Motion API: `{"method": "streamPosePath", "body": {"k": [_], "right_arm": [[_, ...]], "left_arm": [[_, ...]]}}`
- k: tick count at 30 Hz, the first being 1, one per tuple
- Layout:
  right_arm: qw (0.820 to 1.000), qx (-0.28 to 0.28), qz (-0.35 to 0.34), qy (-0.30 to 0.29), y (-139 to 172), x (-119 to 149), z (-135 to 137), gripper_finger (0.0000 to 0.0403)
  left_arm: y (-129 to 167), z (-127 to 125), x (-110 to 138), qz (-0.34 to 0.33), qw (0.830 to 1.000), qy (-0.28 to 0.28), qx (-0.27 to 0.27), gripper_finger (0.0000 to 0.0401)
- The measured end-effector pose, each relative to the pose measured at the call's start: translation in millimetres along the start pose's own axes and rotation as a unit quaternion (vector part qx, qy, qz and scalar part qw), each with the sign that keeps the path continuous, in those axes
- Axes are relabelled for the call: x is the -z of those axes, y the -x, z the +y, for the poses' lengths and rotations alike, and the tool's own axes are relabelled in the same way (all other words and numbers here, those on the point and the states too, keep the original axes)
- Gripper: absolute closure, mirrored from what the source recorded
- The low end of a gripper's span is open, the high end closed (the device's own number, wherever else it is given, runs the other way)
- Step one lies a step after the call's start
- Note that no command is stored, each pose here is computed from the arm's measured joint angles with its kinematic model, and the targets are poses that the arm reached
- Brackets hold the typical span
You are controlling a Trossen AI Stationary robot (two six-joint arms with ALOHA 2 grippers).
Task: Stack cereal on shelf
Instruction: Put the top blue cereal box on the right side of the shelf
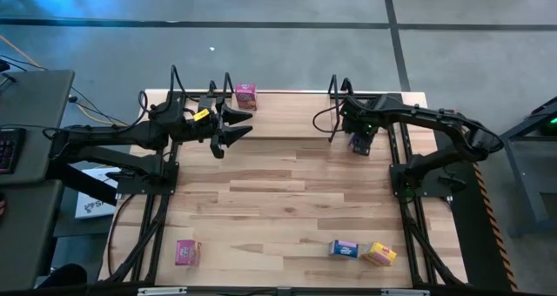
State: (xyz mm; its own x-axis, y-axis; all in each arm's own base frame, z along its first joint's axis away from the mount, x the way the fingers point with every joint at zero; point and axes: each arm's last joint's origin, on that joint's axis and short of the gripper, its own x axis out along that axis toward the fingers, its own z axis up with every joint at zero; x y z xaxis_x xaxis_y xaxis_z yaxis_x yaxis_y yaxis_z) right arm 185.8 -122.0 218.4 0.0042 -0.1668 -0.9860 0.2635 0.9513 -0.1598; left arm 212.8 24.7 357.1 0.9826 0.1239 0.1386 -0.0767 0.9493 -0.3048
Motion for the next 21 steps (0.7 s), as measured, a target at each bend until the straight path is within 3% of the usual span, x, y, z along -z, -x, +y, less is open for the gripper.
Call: {"method": "streamPosePath", "body": {"k": [7, 14, 17, 19, 21], "right_arm": [[1.0, -0.02, -0.008, -0.008, 6, 4, 2, 0.0266], [0.995, -0.099, -0.029, -0.015, 44, 23, 8, 0.0281], [0.977, -0.192, -0.079, -0.05, 71, 21, 12, 0.0278], [0.955, -0.259, -0.132, -0.065, 92, 12, 17, 0.0277], [0.934, -0.286, -0.205, -0.062, 115, -3, 23, 0.0277]], "left_arm": [[0, 0, 0, 0.0, 1.0, 0.0, 0.0, 0.0192], [0, 0, 0, 0.0, 1.0, 0.0, 0.0, 0.0192], [0, 0, 0, -0.001, 1.0, 0.0, 0.0, 0.0192], [0, 0, 0, 0.0, 1.0, 0.0, 0.0, 0.0192], [0, 0, 0, 0.0, 1.0, 0.0, 0.0, 0.0192]]}}
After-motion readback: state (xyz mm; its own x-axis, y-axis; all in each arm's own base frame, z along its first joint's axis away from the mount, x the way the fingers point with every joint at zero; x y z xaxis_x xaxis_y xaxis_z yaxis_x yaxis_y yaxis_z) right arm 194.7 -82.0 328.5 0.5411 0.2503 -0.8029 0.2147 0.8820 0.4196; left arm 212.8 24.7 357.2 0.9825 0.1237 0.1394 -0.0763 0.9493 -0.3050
